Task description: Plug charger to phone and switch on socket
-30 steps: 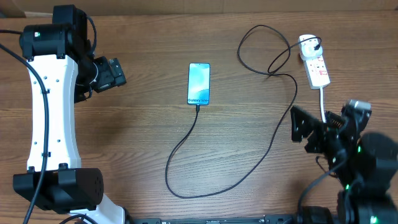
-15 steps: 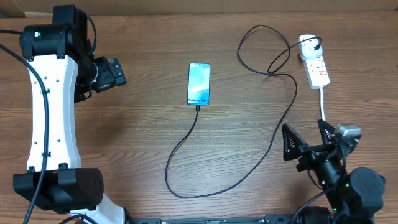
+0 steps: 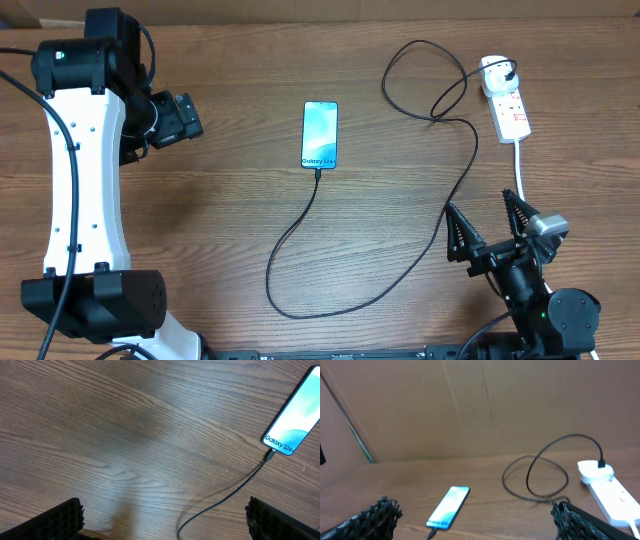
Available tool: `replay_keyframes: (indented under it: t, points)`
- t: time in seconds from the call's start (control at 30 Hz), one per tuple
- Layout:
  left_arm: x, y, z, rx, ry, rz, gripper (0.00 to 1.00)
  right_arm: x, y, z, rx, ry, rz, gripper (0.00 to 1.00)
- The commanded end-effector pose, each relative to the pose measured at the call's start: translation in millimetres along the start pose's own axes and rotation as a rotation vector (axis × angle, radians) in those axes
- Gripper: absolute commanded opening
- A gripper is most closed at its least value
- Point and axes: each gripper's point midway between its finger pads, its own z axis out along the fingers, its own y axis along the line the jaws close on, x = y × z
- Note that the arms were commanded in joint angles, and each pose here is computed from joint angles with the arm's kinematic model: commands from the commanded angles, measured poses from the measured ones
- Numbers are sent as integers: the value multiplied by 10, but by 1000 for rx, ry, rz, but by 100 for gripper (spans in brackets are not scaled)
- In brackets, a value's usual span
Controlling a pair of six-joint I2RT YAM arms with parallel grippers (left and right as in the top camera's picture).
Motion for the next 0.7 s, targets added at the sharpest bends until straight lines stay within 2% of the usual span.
replay_keyframes:
  t: [0.0,0.3,0.67]
  points:
    - [-1,-6,29,-11,2,-11,100,77,-7,25,-10,-14,-13,100]
    - [-1,-6,29,-11,2,-11,100,207,-101,52,23,-60,-22,100]
    - [-1,-6,29,-11,2,-11,100,170,-108,84,13,-149,-70,100]
